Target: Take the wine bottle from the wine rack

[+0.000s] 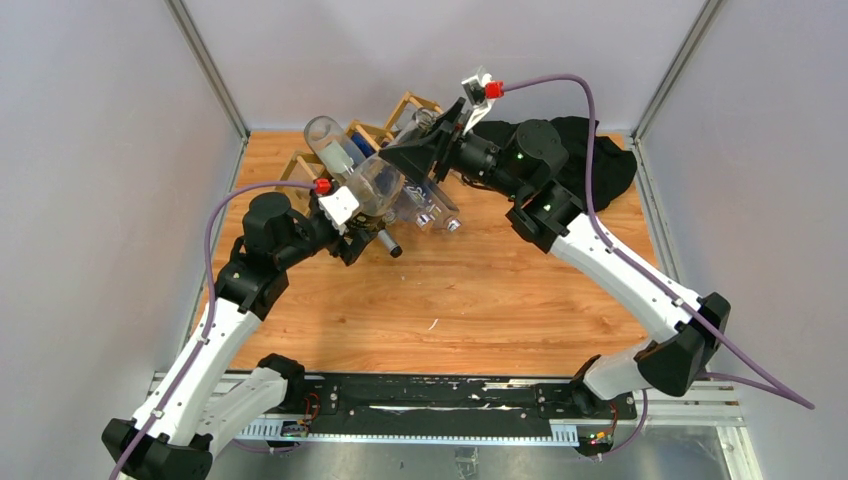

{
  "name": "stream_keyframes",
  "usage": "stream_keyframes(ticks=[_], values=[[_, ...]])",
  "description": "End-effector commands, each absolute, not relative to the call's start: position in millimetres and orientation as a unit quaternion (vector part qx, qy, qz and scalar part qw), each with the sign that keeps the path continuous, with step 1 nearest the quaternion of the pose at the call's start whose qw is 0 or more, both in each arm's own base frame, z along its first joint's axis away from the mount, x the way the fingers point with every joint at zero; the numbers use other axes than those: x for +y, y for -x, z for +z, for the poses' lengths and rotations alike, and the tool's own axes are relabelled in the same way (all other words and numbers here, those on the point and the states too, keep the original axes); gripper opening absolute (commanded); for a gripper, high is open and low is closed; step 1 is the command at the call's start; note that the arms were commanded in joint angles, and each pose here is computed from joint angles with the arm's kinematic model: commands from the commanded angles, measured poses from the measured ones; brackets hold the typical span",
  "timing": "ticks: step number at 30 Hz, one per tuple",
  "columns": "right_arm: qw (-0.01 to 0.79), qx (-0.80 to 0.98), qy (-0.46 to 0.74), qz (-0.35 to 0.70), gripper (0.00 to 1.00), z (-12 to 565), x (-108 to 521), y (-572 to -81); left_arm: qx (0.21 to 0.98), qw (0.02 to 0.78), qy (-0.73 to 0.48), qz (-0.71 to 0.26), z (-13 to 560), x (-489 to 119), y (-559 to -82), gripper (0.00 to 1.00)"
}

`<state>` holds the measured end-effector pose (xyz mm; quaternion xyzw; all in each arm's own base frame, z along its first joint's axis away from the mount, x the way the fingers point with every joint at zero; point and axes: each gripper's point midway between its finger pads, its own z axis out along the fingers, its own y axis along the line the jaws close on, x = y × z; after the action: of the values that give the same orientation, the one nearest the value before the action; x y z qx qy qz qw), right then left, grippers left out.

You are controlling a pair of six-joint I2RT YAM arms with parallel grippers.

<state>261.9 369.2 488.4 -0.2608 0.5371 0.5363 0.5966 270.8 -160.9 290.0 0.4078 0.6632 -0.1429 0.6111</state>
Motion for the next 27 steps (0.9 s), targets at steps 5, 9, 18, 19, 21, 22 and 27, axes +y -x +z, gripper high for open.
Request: stream_keyframes(ticks=[5,9,18,19,21,22,27], values=[[0.589,0.496,0.267,0.579,0.32,518,373,-253,0.585,0.684,-0.407,-0.155,361,-171,-264,0.0],[0.58,0.519,0.26,0.571,0.0,511,370,-261,0.609,0.672,-0.392,-0.157,355,-169,-271,0.51],[0.589,0.55,0.224,0.548,0.0,531,312,-287,0.687,0.582,-0.406,-0.16,332,-166,-273,1.0],[0.595,0.55,0.221,0.543,0.0,535,302,-288,0.692,0.571,-0.412,-0.16,331,-166,-271,1.0],[0.605,0.555,0.216,0.529,0.0,538,286,-288,0.7,0.554,-0.421,-0.161,333,-165,-269,1.0],[0.611,0.558,0.214,0.519,0.0,539,278,-288,0.7,0.549,-0.426,-0.162,338,-165,-267,1.0],[0.644,0.583,0.205,0.452,0.0,535,240,-291,0.735,0.499,-0.425,-0.175,336,-159,-270,1.0]])
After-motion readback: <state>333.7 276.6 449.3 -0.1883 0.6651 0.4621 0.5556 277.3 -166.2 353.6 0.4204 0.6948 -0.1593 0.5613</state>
